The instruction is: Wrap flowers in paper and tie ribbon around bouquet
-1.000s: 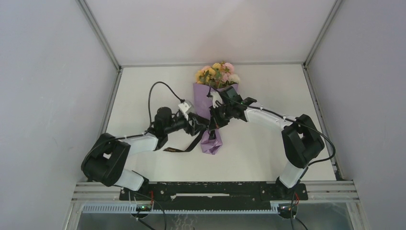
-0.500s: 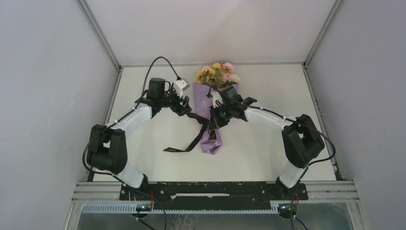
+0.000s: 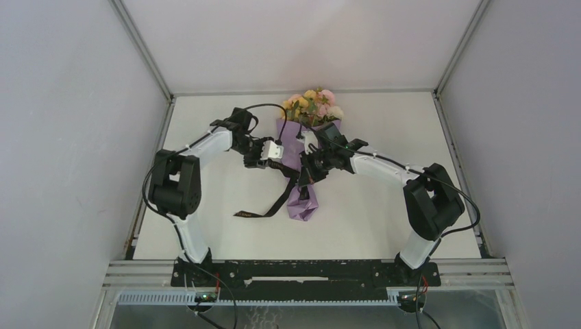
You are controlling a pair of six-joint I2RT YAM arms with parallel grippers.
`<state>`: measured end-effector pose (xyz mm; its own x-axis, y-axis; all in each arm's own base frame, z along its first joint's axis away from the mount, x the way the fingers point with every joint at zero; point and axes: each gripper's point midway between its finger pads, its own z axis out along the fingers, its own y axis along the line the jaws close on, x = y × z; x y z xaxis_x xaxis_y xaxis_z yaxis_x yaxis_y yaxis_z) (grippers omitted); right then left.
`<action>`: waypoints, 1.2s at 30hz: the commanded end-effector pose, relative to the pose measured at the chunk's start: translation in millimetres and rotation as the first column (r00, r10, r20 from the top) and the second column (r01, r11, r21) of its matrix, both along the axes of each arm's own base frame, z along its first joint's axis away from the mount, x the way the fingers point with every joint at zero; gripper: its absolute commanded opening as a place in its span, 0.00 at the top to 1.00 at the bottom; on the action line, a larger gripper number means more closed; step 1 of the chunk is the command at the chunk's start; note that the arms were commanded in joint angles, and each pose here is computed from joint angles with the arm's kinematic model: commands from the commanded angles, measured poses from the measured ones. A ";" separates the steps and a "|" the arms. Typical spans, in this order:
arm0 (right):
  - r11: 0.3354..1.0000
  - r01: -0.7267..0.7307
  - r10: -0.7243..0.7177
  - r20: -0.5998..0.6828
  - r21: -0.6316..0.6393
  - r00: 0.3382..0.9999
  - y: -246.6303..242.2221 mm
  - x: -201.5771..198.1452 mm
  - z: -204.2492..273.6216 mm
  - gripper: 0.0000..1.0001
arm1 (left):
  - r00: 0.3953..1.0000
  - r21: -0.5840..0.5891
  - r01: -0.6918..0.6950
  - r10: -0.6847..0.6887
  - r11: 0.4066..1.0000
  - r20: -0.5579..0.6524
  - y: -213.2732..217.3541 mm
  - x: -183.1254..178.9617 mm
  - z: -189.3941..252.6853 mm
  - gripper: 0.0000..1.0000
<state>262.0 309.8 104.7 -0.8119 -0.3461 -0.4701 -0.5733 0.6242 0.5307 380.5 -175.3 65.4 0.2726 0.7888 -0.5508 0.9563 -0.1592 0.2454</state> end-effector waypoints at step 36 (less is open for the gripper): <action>0.998 0.015 -0.017 0.023 0.065 1.000 -10.7 9.6 6.9 1.00 | 0.985 0.076 0.127 -0.135 0.989 0.111 -26.9 9.4 -21.2 1.00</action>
